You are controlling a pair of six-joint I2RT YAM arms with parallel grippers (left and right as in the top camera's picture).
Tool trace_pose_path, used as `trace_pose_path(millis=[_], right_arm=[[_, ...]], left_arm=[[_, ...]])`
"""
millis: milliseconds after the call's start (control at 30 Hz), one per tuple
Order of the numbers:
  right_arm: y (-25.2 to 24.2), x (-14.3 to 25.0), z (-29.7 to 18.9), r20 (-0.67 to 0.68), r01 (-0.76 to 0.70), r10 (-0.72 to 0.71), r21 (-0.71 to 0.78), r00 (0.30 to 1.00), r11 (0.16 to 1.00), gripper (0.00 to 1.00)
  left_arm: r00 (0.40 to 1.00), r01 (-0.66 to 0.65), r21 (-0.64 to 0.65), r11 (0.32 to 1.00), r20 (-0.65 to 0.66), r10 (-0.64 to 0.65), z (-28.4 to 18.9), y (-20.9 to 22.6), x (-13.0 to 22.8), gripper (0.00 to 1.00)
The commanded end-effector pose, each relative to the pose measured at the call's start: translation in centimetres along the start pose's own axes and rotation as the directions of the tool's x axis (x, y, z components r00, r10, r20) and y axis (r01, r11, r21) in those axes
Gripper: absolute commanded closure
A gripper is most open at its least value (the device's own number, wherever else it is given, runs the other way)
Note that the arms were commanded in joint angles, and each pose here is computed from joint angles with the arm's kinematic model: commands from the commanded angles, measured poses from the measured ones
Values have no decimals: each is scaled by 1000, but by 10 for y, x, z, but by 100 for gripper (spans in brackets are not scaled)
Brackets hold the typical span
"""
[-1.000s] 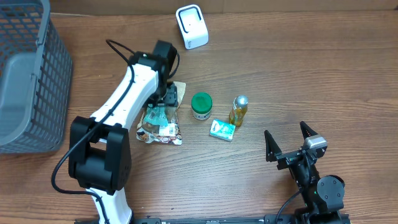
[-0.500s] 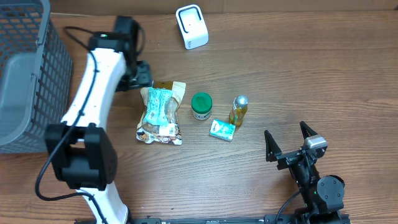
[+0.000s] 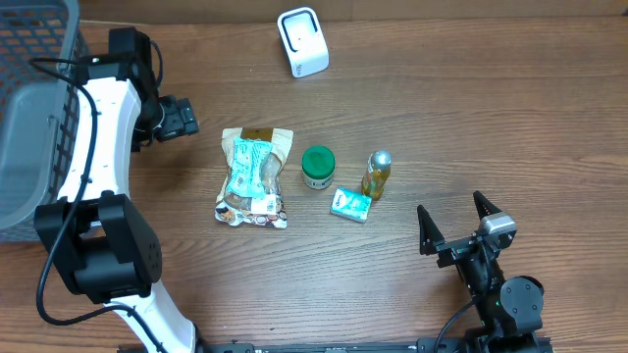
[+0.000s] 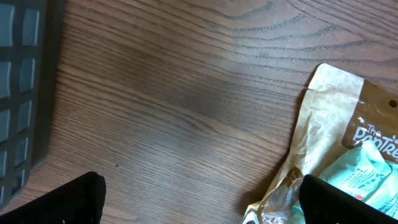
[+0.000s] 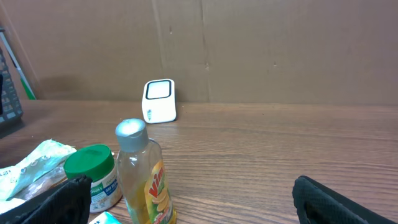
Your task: Scan the item barcode
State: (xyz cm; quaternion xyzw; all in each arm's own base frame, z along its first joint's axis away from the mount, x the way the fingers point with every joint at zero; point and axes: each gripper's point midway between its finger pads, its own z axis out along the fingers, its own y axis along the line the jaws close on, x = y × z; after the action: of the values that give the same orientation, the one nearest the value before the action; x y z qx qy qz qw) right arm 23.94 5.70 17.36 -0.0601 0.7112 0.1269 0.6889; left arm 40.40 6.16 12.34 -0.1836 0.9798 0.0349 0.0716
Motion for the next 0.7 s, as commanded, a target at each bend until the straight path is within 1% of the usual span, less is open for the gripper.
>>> trace_pose_path(millis=[0,467,667], right_arm=[[-3,2,0,3,4,-4,12,1000,1000,0],[-2,-2,0,18,5,-6,9,1000,1000,0],[7,-18,-1,83,6,-3,-41,997,999,0]], left_arm=[[999,-18,2,1000,30,18,-8,-2,-5,0],[999,-18,2,1000,30,18,-8,-2,-5,0],[999,-18,2,1000,31,18,-8,-2,-5,0]])
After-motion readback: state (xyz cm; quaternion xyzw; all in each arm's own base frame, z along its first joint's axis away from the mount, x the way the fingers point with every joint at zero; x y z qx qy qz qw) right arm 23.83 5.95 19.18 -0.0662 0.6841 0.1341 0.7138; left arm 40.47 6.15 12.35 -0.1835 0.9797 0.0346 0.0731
